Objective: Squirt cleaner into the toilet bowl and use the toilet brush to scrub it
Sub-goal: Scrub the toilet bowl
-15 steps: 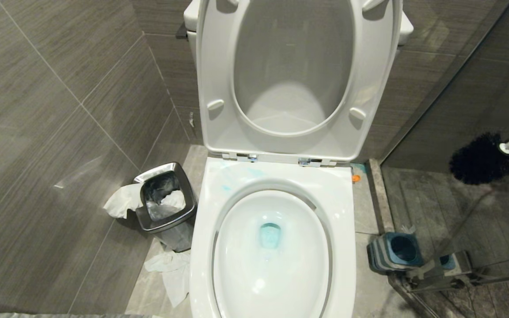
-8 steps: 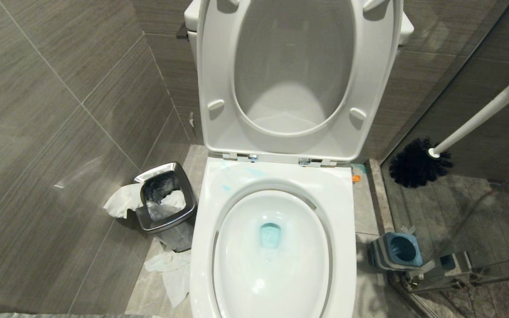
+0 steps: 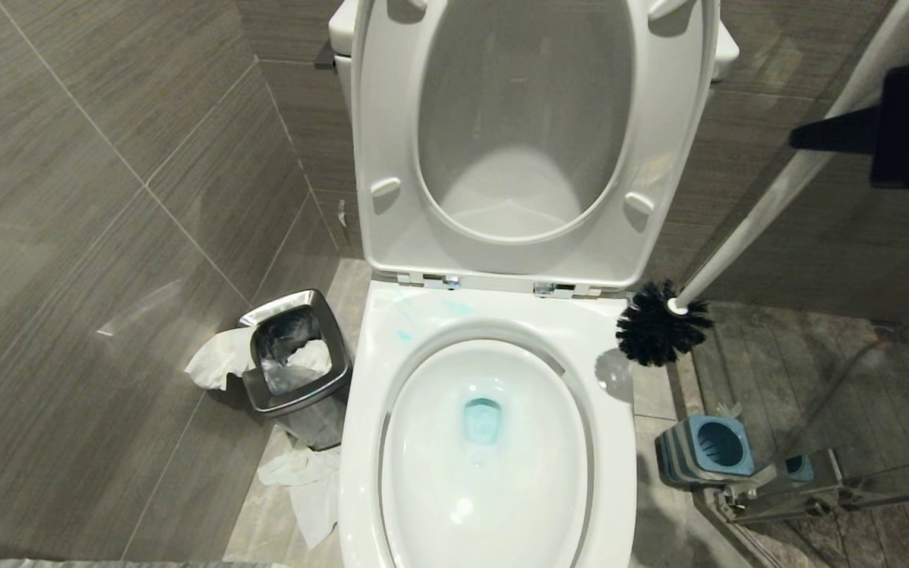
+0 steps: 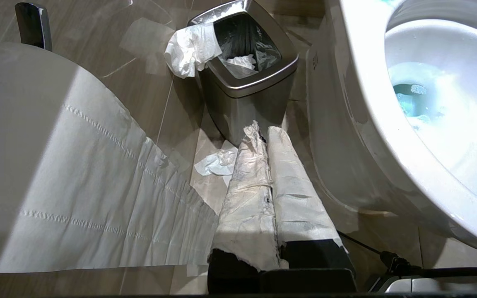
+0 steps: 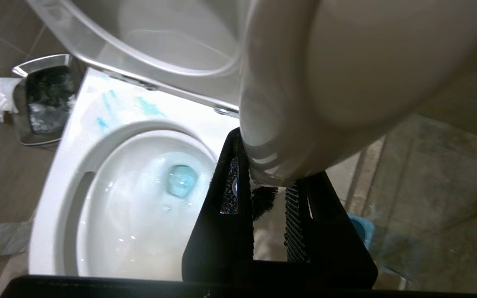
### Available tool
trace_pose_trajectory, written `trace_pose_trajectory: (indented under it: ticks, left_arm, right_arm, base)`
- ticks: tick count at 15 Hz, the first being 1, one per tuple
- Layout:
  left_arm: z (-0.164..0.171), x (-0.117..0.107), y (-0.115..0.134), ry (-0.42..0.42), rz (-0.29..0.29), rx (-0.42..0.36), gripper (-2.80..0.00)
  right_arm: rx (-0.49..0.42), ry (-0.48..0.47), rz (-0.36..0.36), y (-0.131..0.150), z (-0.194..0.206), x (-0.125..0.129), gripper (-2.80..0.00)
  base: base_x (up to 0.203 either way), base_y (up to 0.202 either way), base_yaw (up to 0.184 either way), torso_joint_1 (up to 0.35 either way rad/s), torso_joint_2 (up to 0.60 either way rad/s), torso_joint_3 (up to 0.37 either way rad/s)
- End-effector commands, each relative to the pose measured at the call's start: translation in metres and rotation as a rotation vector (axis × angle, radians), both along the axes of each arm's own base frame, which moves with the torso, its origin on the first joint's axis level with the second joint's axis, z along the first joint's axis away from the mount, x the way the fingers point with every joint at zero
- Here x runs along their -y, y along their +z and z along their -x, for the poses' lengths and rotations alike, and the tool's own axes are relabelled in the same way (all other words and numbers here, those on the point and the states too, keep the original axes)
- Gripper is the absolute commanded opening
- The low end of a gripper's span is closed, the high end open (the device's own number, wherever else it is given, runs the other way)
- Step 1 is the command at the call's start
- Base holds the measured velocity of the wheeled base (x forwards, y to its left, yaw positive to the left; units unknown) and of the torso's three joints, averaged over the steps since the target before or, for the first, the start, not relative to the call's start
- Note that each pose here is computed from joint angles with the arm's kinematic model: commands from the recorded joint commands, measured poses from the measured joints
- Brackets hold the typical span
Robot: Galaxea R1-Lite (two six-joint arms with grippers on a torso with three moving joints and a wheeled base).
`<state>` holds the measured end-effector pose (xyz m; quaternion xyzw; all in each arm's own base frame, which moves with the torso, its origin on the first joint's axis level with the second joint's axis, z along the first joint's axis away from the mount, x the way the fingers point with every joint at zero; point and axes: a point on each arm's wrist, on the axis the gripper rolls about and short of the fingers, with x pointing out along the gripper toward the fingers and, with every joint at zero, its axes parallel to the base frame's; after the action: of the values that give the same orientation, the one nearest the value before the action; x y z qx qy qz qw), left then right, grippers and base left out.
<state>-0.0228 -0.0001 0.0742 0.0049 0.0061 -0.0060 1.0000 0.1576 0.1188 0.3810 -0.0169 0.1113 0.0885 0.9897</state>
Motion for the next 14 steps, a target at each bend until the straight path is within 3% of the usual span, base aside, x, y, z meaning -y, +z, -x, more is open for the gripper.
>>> trace_pose_trajectory:
  ticks: [1,9,14]
  left_arm:
    - [0.000,0.000,0.000,0.000,0.001,-0.001,-2.80]
    - [0.000,0.000,0.000,0.000,0.001,-0.001,-2.80]
    - [0.000,0.000,0.000,0.000,0.001,-0.001,-2.80]
  right_arm:
    - [-0.050,0.042,0.040,-0.014,-0.021,-0.039,-2.80]
    - [-0.188,0.031,-0.034,-0.058,-0.058,-0.100,-2.80]
    - [-0.266,0.040,-0.005,-0.094,-0.082,-0.132,-2.80]
  base:
    - [0.000,0.000,0.000,0.000,0.00,0.000]
    - [0.000,0.000,0.000,0.000,0.00,0.000]
    - [0.000,0.000,0.000,0.000,0.00,0.000]
